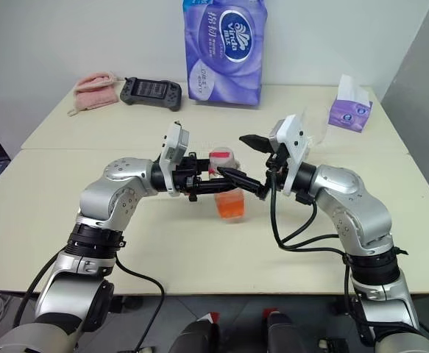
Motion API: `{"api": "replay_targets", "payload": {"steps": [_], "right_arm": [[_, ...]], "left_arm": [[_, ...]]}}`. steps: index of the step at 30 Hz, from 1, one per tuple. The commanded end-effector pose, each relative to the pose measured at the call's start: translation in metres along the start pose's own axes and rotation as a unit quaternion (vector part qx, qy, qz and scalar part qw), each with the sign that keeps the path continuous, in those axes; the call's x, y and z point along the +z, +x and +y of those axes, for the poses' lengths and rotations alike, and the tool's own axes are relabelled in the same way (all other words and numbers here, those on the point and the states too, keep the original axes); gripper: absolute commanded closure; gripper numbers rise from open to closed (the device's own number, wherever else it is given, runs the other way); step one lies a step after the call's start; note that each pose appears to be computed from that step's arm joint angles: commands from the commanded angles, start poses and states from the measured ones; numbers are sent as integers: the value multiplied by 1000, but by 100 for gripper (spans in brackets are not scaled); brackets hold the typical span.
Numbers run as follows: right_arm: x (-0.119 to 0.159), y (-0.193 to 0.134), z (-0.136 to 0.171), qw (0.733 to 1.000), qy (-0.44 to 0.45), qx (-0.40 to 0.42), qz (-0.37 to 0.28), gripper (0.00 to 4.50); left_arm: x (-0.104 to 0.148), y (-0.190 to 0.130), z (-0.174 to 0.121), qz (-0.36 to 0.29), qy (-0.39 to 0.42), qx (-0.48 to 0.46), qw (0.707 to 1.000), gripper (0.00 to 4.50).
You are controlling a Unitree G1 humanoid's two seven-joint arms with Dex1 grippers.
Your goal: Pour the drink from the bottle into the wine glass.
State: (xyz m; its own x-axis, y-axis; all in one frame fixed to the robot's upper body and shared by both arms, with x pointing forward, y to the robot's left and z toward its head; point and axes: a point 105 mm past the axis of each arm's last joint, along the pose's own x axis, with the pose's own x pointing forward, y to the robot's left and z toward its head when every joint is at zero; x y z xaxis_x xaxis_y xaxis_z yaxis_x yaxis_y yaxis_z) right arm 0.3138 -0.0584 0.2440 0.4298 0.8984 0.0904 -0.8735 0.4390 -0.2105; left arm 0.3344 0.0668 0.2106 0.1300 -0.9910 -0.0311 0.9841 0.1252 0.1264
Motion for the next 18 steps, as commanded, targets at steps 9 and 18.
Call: {"api": "replay_targets", "payload": {"steps": [9,18], "right_arm": [[18,13,23,998,4,49,-42,2],[19,28,16,997,1,43,-58,37]], "left_arm": [[19,2,2,-16,40,-6,999,232],[18,1,-1,-14,40,-3,999,232]]}}
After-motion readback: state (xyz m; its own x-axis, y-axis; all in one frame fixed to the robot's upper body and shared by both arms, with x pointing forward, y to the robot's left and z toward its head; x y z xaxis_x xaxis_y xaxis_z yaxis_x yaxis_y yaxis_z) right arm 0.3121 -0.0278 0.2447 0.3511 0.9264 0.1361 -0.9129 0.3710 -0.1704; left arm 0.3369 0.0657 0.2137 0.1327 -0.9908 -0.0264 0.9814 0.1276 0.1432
